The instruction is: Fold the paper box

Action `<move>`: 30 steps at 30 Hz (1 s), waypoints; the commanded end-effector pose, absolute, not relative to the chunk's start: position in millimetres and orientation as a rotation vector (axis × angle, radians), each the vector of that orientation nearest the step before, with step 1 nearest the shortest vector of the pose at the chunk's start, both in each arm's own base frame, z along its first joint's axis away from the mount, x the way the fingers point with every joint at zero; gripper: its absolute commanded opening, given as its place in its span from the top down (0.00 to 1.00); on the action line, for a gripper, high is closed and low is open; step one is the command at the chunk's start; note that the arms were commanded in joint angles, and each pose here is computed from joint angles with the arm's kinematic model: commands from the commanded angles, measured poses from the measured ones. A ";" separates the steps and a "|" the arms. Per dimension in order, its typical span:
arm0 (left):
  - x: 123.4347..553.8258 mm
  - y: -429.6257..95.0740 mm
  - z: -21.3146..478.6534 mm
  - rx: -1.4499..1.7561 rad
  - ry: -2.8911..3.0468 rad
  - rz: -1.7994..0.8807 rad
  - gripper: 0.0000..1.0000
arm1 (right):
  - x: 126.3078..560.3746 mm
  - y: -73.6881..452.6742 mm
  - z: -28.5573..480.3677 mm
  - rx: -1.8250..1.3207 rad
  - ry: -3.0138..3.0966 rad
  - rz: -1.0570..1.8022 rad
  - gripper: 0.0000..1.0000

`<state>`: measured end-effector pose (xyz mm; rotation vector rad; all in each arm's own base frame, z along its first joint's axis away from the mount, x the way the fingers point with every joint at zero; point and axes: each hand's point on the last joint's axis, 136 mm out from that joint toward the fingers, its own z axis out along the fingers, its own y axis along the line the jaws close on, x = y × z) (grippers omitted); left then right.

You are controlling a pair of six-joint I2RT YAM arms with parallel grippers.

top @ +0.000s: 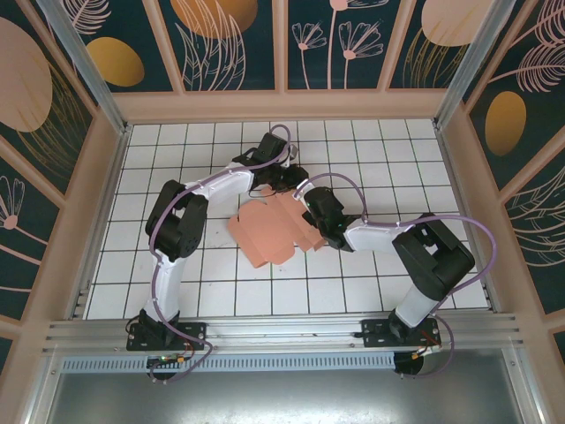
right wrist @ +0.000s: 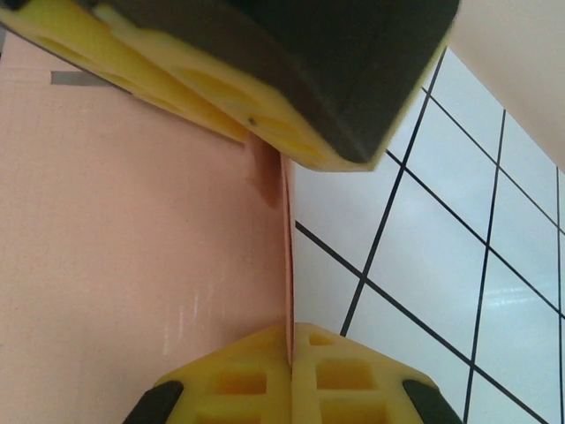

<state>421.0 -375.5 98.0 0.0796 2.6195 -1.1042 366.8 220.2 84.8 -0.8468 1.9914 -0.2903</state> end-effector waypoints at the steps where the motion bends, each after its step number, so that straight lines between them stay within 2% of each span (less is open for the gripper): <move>1: 403.6 -391.7 118.3 0.175 2.585 -1.164 0.79 | 372.4 241.2 107.7 -0.821 1.929 -0.228 1.00; 2: 404.1 -391.0 118.7 0.173 2.583 -1.162 0.78 | 372.1 241.6 107.0 -0.823 1.930 -0.230 1.00; 3: 404.3 -390.7 119.7 0.173 2.581 -1.160 0.73 | 372.2 242.5 107.2 -0.823 1.930 -0.227 1.00; 5: 404.9 -390.0 120.9 0.173 2.576 -1.154 0.56 | 372.1 243.1 106.9 -0.823 1.930 -0.224 1.00; 6: 405.3 -389.7 121.1 0.172 2.573 -1.152 0.56 | 371.5 244.2 106.4 -0.824 1.930 -0.220 1.00; 7: 404.8 -390.1 121.7 0.174 2.572 -1.153 0.60 | 371.7 243.9 105.8 -0.823 1.932 -0.222 1.00; 8: 405.0 -390.2 122.4 0.176 2.570 -1.156 0.72 | 371.5 244.7 105.6 -0.824 1.933 -0.219 1.00; 9: 404.9 -390.0 122.3 0.178 2.570 -1.155 0.80 | 371.4 245.3 105.2 -0.824 1.933 -0.215 1.00; 11: 404.8 -390.2 122.6 0.178 2.568 -1.155 0.87 | 370.7 246.3 104.7 -0.826 1.935 -0.209 1.00; 12: 405.2 -389.8 123.1 0.177 2.567 -1.154 0.83 | 370.8 246.6 104.9 -0.823 1.934 -0.206 1.00; 13: 405.4 -390.1 123.8 0.178 2.564 -1.152 0.74 | 370.9 246.8 104.9 -0.822 1.934 -0.206 1.00; 14: 406.2 -389.1 123.1 0.173 2.565 -1.146 0.56 | 371.0 246.4 104.6 -0.821 1.934 -0.206 1.00; 15: 406.4 -388.8 123.2 0.172 2.563 -1.142 0.54 | 370.9 246.9 104.2 -0.822 1.934 -0.204 1.00; 16: 406.9 -389.1 123.3 0.175 2.560 -1.143 0.58 | 370.9 247.1 103.7 -0.822 1.935 -0.203 1.00; 18: 406.1 -389.8 123.7 0.182 2.559 -1.149 0.86 | 371.2 246.9 103.7 -0.821 1.935 -0.205 1.00; 19: 405.8 -389.7 124.0 0.184 2.559 -1.147 0.87 | 371.4 246.9 103.6 -0.821 1.935 -0.207 1.00; 20: 406.5 -388.9 124.6 0.183 2.557 -1.142 0.79 | 371.7 247.0 104.2 -0.817 1.934 -0.207 1.00; 22: 407.7 -387.1 128.3 0.181 2.543 -1.124 0.48 | 372.4 245.2 106.1 -0.808 1.934 -0.205 1.00; 28: 416.9 -362.0 161.2 0.117 2.406 -1.062 0.10 | 372.5 237.1 112.3 -0.752 1.943 -0.157 1.00; 30: 418.2 -346.0 173.6 0.081 2.360 -1.041 0.01 | 372.2 233.4 115.3 -0.727 1.947 -0.128 1.00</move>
